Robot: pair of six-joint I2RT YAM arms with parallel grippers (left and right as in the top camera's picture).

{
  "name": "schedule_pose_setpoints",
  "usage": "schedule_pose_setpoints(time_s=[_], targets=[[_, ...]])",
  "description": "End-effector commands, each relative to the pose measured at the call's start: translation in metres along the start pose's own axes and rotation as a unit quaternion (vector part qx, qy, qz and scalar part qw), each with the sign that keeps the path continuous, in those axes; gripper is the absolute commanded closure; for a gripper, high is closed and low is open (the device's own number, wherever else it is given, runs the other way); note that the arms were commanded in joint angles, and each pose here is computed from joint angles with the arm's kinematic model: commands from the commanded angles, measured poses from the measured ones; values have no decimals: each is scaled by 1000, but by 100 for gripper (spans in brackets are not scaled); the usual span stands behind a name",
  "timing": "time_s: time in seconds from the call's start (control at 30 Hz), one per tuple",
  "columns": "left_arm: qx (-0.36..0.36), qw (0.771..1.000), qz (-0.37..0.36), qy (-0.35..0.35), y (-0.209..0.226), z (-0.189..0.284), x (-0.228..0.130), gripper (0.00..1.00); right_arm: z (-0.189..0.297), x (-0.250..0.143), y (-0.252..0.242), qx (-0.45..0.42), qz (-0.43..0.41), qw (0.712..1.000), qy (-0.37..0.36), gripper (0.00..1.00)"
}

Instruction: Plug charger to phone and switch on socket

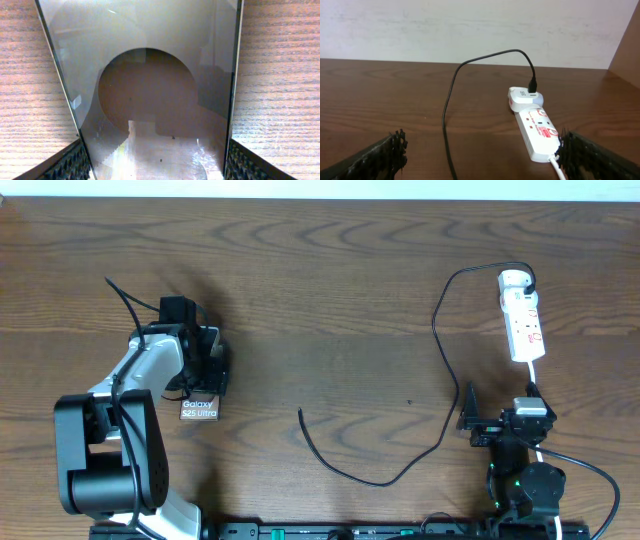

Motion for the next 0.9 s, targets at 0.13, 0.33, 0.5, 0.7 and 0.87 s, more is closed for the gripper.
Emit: schedule_pose_setpoints(time_s=[0.13,0.33,0.5,0.7,0.87], targets=[[13,1000,-1,18,5,-8,-12,30,0,-1,-1,-2,4,1000,1,1],[13,1000,-1,18,5,-8,-12,34,0,-1,-1,-2,4,1000,1,1],[13,1000,-1,18,5,-8,-12,41,0,-1,-1,-2,4,1000,1,1],[13,1000,-1,18,5,-8,-12,51,0,-1,-1,-2,4,1000,1,1],[13,1000,-1,18,5,-8,-12,61,0,-1,-1,-2,4,1000,1,1]])
Point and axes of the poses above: each gripper's point midway between its finger pads, its own z axis back along the fingers, its own y axis along the line the jaws close on, x = y × z, the point moved 1 cm from there along z, back along the fingers, and after that the axes turned 5 degrees about z, right-handed, at the moved point
